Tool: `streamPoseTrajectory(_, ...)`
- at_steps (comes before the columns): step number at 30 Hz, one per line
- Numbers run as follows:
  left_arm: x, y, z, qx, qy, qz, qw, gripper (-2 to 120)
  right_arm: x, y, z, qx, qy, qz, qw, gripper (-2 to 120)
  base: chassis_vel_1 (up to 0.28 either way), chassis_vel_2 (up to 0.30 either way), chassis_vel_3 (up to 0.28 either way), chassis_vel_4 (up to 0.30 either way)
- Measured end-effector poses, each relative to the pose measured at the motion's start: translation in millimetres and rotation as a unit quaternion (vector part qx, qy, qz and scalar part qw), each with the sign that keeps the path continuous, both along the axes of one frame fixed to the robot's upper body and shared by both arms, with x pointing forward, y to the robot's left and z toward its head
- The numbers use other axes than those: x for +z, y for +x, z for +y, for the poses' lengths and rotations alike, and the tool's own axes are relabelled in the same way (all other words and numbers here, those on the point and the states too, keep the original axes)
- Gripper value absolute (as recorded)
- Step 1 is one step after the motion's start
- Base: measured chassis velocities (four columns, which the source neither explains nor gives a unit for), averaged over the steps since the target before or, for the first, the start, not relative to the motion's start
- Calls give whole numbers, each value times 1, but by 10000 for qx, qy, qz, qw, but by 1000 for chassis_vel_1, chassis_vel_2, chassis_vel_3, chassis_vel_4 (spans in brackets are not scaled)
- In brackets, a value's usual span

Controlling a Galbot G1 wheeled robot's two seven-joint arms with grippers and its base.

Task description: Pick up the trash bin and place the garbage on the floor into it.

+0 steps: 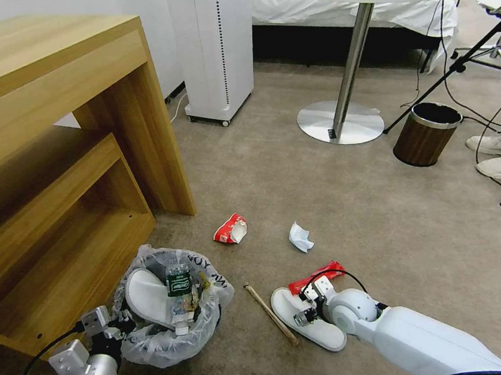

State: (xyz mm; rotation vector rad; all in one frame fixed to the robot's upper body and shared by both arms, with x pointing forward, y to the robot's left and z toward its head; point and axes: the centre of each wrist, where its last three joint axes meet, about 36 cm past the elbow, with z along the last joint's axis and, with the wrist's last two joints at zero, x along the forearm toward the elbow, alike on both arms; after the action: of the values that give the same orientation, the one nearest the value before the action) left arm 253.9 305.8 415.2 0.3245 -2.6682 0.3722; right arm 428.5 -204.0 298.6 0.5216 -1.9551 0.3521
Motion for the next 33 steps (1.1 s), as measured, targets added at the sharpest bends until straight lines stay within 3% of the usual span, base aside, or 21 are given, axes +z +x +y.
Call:
streamPoseTrajectory(5, 0, -1, 0, 2, 5, -2, 10000, 1, -4, 2, 2, -18, 11, -63, 10000, 67, 0, 0, 0, 0)
streamPoseTrajectory(6, -1, -1, 1, 6, 10, -7, 10000, 1, -6, 4, 3, -31, 22, -127, 9999, 57, 0, 0, 0, 0)
streamPoseTrajectory(11, -1, 1, 0, -1, -2, -42, 10000, 1, -14, 8, 4, -22, -7, -304, 9995, 36, 0, 0, 0, 0)
streamPoseTrajectory(22, -4, 2, -4, -4, -55, -89, 9999, 1, -30, -5, 8, 56, -4, -436, 9990, 0, 0, 0, 0, 0)
streamPoseTrajectory(28, -4, 4, -4, 3, -57, -108, 9999, 1, -36, -9, 6, -2, 93, -605, 9981, 0, 0, 0, 0, 0)
streamPoseTrajectory(33, -7, 5, 0, 27, -29, -69, 10000, 1, -10, -16, 9, -156, 709, -983, 9925, 0, 0, 0, 0, 0)
